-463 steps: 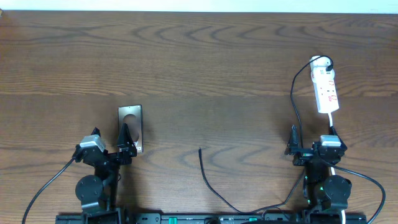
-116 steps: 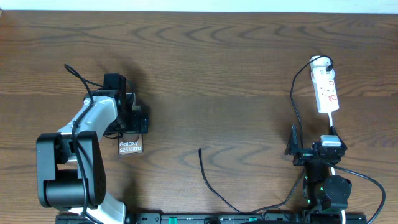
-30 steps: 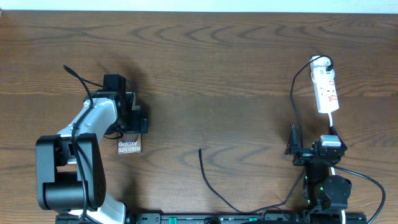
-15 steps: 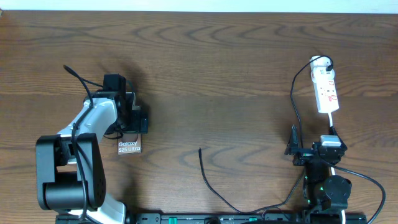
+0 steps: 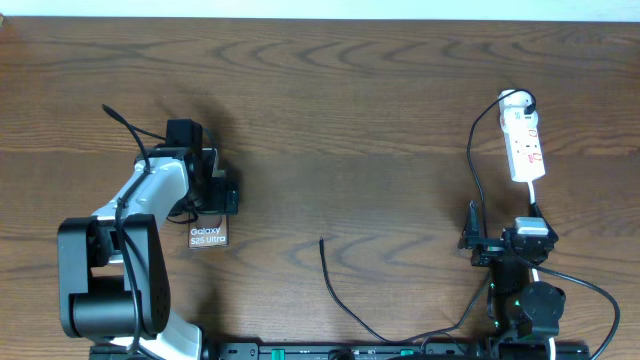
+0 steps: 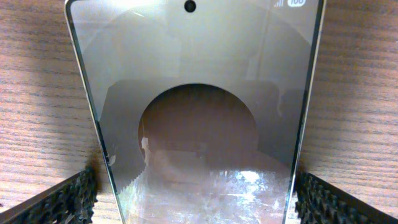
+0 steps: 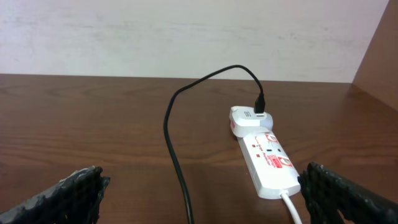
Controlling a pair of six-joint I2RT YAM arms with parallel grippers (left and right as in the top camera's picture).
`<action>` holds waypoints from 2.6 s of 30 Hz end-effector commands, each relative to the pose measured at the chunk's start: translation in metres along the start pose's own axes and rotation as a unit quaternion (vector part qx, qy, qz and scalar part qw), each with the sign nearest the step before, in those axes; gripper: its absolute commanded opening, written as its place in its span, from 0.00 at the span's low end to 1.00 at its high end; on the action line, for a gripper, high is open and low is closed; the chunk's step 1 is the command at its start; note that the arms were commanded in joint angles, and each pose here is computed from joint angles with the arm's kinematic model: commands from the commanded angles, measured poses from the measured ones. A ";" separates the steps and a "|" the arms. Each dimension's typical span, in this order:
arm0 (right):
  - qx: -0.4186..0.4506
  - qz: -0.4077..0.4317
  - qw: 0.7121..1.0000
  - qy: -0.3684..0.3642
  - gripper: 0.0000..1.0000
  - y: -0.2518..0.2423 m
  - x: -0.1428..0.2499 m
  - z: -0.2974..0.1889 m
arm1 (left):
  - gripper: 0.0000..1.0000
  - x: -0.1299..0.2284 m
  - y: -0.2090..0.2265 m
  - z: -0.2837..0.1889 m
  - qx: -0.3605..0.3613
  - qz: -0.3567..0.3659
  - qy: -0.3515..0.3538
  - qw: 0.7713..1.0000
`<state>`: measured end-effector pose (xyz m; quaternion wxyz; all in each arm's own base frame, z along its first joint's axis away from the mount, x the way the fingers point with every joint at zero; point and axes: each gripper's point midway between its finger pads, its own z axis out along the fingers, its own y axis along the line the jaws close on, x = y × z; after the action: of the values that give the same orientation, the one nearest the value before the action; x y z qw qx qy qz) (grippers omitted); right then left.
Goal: Plug charger to phone and switch on socket
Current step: 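Close the left gripper on the phone's long edges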
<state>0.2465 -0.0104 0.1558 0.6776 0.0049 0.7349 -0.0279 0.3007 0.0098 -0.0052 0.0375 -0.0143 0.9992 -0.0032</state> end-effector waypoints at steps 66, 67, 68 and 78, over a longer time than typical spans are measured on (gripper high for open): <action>-0.001 0.004 1.000 -0.001 0.99 0.001 0.000 0.000 | 0.86 0.020 -0.006 0.013 0.015 0.003 0.033 0.999; -0.001 0.005 1.000 -0.001 0.99 0.001 0.000 0.000 | 0.86 0.020 -0.006 0.013 0.015 0.003 0.033 0.999; -0.001 0.004 1.000 -0.001 0.99 0.001 0.000 0.000 | 0.84 0.020 -0.006 0.013 0.015 0.003 0.033 0.999; -0.001 0.005 1.000 -0.001 0.99 0.001 0.000 0.000 | 0.73 0.020 -0.006 0.013 0.015 0.003 0.033 0.999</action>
<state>0.2465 -0.0104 0.1558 0.6776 0.0049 0.7349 -0.0279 0.3006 0.0095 -0.0048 0.0377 -0.0125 0.9992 -0.0039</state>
